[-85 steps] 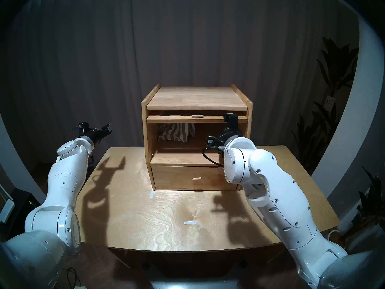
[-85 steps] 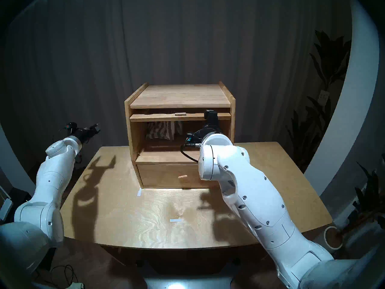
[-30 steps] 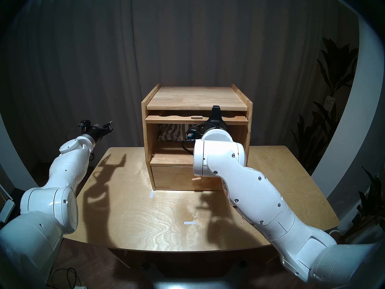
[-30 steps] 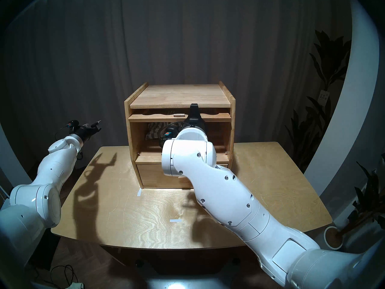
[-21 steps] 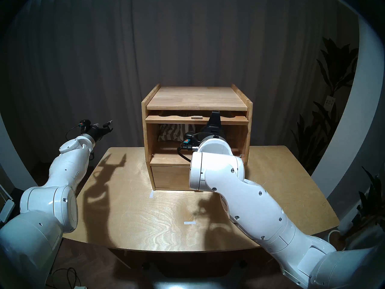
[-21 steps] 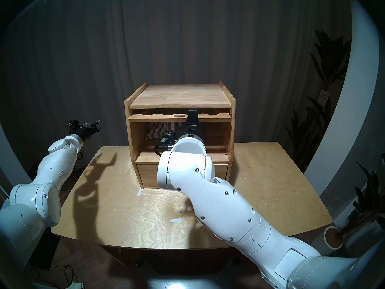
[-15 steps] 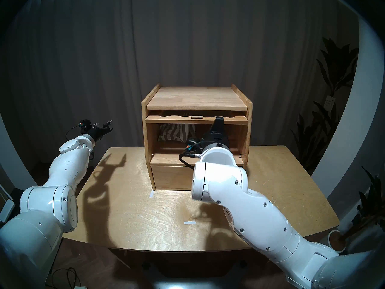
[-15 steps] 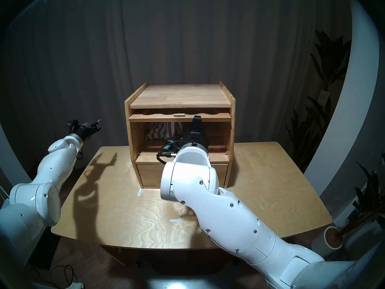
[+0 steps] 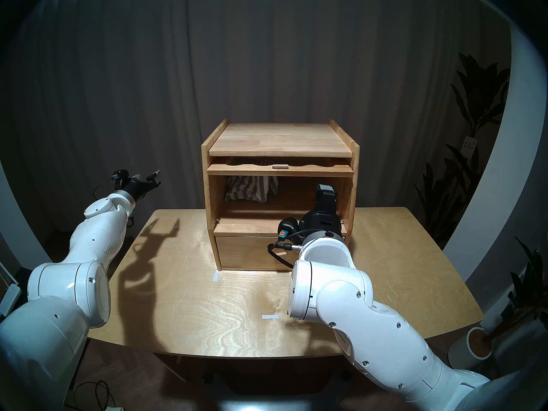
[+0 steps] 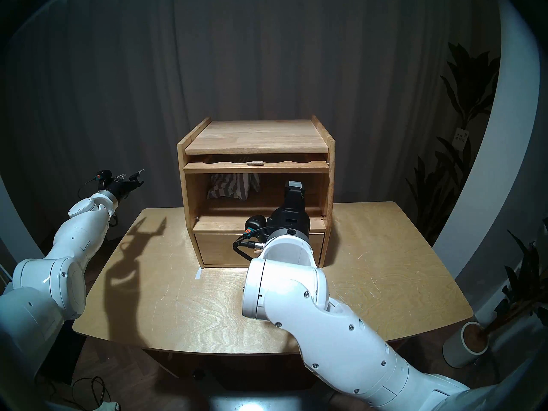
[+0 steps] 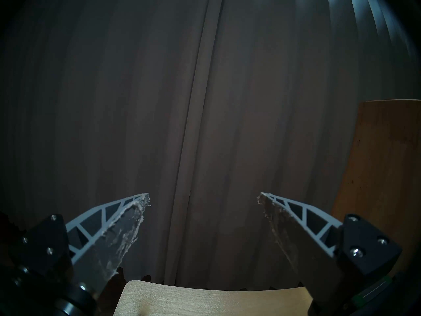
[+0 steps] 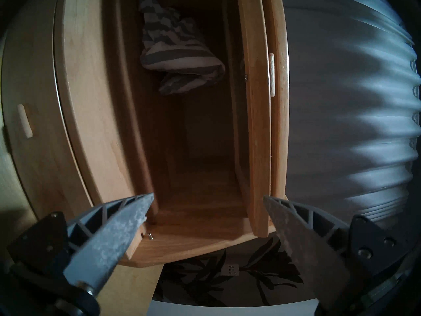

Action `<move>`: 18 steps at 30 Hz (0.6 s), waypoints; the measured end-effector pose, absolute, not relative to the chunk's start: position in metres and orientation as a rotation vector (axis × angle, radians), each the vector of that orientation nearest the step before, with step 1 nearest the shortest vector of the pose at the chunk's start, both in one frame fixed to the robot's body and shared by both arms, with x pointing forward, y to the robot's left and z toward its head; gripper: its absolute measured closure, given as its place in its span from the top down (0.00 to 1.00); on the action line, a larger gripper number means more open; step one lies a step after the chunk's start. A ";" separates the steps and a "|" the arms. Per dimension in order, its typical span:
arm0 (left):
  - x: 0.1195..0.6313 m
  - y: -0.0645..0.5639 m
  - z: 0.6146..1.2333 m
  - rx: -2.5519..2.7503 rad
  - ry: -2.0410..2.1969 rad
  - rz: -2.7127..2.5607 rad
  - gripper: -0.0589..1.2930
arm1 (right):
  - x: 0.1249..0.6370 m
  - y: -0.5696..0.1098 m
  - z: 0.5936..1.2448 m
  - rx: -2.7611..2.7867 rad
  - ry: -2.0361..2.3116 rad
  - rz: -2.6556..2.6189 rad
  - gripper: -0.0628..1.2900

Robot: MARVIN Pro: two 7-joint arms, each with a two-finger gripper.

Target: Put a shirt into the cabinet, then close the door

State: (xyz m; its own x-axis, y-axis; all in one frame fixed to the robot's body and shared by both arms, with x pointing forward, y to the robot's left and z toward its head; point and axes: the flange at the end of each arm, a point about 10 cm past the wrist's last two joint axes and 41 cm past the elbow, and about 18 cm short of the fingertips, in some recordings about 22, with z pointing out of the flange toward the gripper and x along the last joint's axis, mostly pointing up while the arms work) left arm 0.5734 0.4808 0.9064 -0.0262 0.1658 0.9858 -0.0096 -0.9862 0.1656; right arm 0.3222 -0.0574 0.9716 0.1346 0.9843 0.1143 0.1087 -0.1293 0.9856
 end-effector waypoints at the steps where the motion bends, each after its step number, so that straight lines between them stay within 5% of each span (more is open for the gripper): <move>1: 0.573 0.481 0.906 2.102 0.170 2.160 0.94 | 0.321 -0.057 0.972 1.446 1.137 1.146 0.97; 18: 0.574 0.481 0.907 2.089 0.162 2.171 0.94 | 0.343 -0.089 1.011 1.410 1.019 1.125 0.97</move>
State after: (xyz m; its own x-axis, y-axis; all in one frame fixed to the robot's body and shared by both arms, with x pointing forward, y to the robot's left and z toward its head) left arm 0.5743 0.4814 0.9068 -0.0371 0.1635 0.9858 -0.0155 -0.9865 0.1631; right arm 0.3432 -0.0887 1.0110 0.2050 0.9719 0.1156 0.0190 -0.1221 0.9923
